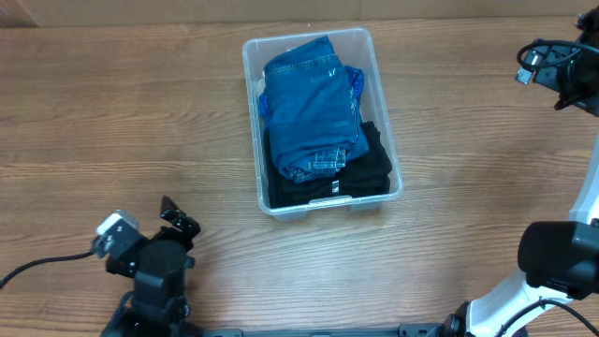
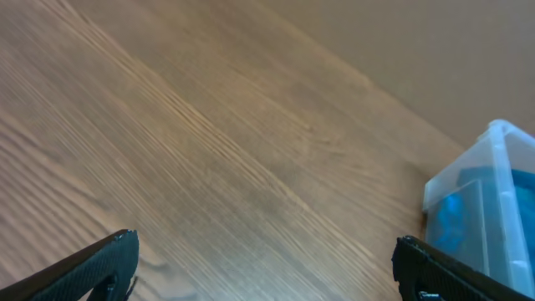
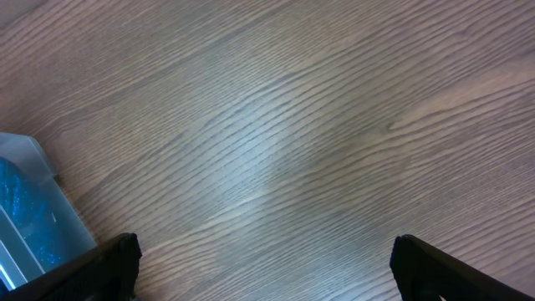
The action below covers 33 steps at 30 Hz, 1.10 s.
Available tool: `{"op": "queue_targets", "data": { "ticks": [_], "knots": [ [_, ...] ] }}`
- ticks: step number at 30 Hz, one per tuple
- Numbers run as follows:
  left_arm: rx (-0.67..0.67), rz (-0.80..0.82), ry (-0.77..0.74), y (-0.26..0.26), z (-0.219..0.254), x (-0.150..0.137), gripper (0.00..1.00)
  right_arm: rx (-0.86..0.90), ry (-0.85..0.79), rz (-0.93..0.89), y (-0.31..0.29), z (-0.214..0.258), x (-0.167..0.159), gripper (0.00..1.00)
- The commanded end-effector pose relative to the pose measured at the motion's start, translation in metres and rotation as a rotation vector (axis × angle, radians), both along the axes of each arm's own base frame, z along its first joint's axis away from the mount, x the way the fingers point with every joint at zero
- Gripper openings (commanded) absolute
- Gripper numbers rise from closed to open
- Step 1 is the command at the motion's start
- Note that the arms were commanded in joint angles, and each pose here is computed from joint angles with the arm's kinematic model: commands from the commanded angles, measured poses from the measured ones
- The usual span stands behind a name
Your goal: Pack container
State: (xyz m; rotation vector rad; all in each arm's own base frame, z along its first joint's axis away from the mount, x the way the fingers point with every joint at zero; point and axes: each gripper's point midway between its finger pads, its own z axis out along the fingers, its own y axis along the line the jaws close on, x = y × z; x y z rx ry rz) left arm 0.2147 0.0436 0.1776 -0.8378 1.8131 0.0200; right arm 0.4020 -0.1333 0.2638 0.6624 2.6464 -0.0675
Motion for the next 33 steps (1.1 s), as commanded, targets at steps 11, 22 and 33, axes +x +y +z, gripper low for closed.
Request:
{"op": "queue_targets", "data": {
  "ticks": [11,22,33],
  "knots": [
    [-0.017,0.080,-0.133,0.006,-0.026,0.016,1.00,-0.068,-0.594,0.386,0.154,0.201,-0.126,1.00],
    [-0.090,0.232,-0.096,0.021,-0.064,0.002,1.00,-0.024,-0.809,0.536,0.164,0.202,-0.270,1.00],
    [-0.082,0.268,-0.120,0.026,-0.061,0.000,1.00,-0.013,-0.425,0.559,0.161,0.018,-0.281,1.00]
  ]
}}
